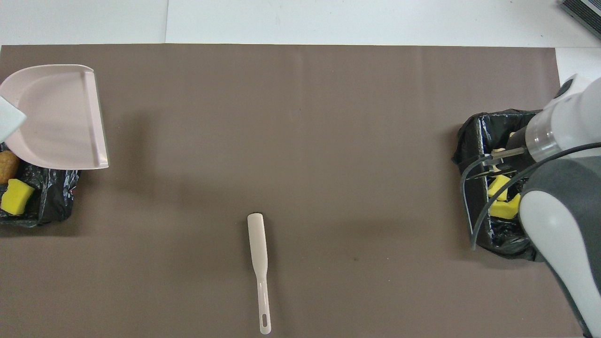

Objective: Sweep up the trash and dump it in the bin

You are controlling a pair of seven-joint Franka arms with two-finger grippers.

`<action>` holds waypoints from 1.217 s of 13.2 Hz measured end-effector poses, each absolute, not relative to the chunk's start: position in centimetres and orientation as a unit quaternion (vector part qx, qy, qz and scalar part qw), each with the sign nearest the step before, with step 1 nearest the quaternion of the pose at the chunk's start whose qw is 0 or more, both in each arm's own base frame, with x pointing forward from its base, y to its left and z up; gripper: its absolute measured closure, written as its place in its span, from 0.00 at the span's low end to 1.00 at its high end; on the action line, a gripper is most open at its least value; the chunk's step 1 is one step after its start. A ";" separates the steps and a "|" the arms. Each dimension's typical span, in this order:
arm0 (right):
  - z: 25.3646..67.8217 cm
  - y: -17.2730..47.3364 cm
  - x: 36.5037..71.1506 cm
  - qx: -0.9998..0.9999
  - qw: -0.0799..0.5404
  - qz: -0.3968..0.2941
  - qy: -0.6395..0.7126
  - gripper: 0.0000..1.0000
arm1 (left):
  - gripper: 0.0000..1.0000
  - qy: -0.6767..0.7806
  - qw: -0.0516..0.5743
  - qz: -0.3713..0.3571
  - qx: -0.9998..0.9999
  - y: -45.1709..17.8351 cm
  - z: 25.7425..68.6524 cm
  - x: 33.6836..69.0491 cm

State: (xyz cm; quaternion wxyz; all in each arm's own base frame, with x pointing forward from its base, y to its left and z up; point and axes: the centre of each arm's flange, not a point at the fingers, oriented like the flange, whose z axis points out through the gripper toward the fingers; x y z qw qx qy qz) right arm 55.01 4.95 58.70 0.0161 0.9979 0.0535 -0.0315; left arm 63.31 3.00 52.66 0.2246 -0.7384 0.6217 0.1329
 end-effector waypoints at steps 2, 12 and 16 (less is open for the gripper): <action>59.6 1.2 55.3 0.999 0.015 -0.023 0.020 0.00 | 0.67 0.585 0.190 0.109 -0.781 -1.6 49.8 63.7; 63.3 -1.3 52.0 0.999 0.013 -0.025 -0.028 0.00 | 0.67 0.278 0.034 0.043 -0.959 -24.4 41.2 60.7; 63.3 -0.8 51.8 0.999 0.013 -0.019 -0.024 0.00 | 0.67 0.137 0.009 0.034 -0.990 -29.5 40.4 60.3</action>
